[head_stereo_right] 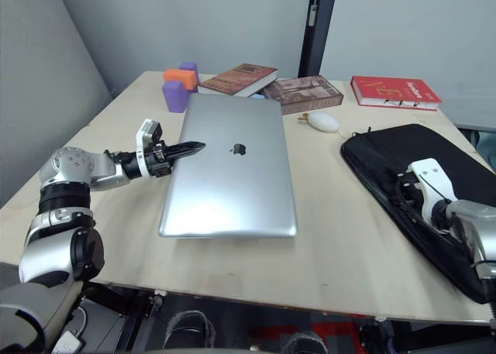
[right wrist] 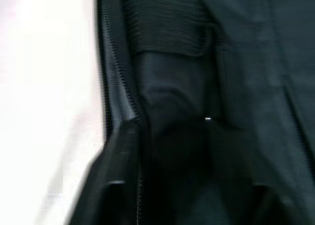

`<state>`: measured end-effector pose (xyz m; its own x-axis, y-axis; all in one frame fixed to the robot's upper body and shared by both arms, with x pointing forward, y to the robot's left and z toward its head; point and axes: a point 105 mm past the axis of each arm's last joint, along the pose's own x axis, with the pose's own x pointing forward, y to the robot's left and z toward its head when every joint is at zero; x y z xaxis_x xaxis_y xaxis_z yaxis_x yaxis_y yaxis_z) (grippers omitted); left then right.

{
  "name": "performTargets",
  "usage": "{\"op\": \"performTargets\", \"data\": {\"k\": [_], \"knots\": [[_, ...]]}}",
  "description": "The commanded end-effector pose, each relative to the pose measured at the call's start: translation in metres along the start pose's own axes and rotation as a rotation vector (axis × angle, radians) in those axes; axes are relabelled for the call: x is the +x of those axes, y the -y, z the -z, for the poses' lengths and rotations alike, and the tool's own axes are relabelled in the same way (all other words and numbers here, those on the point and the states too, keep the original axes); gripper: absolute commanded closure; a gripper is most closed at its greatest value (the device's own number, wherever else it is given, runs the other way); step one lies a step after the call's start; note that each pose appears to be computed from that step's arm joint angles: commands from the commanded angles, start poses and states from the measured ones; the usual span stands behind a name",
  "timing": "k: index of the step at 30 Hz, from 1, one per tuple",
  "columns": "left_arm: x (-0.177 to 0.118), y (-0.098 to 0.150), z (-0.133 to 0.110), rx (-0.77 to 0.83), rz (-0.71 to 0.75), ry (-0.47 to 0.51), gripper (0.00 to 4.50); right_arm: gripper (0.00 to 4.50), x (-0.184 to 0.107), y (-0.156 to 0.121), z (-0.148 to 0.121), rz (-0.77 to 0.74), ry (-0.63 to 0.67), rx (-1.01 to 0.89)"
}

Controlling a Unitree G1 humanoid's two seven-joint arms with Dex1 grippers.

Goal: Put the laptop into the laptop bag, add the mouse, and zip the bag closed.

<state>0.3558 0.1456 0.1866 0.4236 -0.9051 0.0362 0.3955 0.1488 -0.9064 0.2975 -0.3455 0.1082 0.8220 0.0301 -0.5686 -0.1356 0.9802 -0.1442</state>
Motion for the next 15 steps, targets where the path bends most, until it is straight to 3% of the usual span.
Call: {"op": "performTargets", "data": {"k": [1,3,8,15], "knots": [[-0.001,0.038,-0.013,0.085,0.183,0.053,4.06,4.15,0.0,0.006,0.018,0.032,-0.058,0.029],[0.0,0.038,-0.013,0.083,0.186,0.053,4.06,4.46,0.0,0.003,0.019,0.026,-0.057,0.026],[0.003,0.035,-0.008,0.072,0.188,0.049,4.06,4.46,0.0,-0.012,0.012,-0.021,-0.03,0.035],[0.017,0.032,0.004,0.036,0.209,0.012,4.06,4.46,-0.016,-0.026,-0.049,-0.115,0.111,0.143]]}}
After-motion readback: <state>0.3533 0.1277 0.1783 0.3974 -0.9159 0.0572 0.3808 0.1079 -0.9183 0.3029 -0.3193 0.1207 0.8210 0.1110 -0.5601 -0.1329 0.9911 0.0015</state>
